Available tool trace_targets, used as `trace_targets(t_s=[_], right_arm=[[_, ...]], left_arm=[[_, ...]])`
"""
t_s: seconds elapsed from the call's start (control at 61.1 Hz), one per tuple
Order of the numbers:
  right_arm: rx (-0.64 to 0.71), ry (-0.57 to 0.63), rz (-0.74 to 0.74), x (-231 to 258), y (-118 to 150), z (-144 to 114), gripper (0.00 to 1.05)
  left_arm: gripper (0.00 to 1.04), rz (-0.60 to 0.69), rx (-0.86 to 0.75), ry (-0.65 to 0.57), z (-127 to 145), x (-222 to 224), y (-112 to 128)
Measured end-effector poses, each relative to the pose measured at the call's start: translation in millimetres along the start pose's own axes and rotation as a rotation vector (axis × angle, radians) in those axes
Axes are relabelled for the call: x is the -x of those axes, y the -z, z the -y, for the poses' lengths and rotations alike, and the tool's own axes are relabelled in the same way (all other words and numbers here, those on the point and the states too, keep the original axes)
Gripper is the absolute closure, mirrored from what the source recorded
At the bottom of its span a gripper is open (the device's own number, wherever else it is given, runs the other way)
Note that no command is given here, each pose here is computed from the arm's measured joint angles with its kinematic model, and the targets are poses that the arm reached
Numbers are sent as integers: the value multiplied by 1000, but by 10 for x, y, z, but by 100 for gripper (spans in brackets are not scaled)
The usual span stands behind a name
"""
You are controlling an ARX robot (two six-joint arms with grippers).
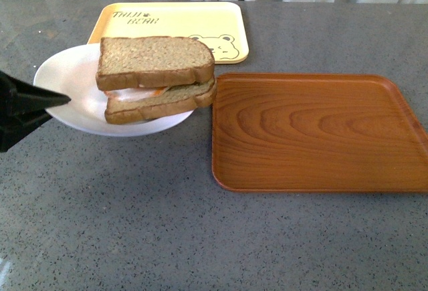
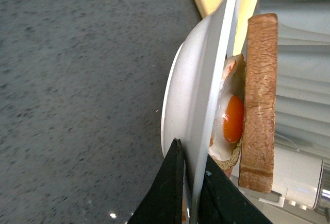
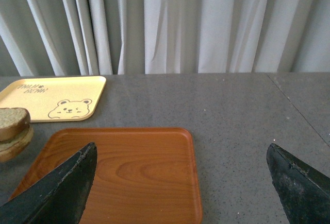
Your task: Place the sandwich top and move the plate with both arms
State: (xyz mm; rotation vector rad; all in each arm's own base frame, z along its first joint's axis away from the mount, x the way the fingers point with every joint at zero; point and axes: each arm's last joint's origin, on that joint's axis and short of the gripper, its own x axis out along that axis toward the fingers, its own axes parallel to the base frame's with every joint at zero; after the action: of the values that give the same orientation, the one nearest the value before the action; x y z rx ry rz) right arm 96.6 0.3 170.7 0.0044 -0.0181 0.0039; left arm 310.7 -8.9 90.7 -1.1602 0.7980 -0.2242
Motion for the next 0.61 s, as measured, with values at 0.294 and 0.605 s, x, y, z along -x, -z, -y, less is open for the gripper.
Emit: trace_targets(t_s=[0.294, 0.605], right_arm=[[0, 0, 0, 0, 0, 0, 9], [0, 0, 0, 0, 0, 0, 9]], left_arm=[[102, -22, -44, 34, 283, -412, -238], [102, -41, -68, 43, 471, -921, -468]])
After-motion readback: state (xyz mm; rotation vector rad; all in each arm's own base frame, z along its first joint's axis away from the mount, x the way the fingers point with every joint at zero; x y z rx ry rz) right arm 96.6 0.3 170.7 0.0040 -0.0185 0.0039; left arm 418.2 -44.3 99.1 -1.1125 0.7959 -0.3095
